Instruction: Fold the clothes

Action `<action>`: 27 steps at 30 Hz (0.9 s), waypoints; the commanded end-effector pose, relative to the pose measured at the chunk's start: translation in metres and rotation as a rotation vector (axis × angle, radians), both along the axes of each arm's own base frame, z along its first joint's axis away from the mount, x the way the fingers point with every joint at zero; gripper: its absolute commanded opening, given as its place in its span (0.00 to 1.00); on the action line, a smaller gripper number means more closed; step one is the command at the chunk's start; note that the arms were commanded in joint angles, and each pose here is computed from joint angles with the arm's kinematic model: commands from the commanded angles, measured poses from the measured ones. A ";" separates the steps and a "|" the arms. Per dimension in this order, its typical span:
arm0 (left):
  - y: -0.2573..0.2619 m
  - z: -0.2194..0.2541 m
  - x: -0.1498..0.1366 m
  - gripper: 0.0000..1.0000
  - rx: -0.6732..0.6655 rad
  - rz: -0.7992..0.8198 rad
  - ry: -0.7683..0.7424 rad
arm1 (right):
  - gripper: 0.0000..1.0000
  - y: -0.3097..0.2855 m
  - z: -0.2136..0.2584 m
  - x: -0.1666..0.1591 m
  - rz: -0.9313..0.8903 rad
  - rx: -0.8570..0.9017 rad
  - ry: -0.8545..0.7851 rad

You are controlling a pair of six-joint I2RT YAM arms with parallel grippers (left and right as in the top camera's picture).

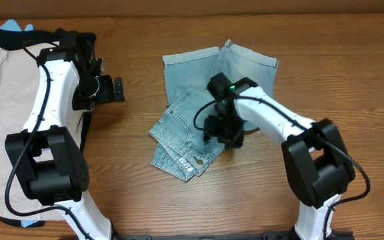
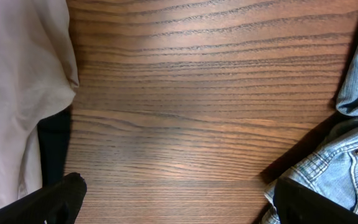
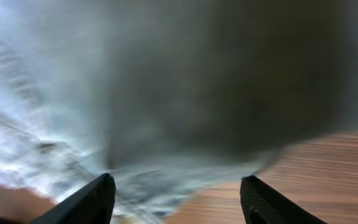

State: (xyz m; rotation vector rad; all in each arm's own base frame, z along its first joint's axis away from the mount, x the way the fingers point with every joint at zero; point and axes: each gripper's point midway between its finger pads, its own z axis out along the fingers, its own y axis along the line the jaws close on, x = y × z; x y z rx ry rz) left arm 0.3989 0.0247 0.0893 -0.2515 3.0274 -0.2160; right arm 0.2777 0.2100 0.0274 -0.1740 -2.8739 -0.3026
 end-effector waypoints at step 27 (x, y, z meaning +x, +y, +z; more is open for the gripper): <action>-0.097 0.015 0.023 1.00 0.021 -0.425 -0.169 | 0.69 -0.198 -0.035 0.043 -0.214 -0.436 -0.013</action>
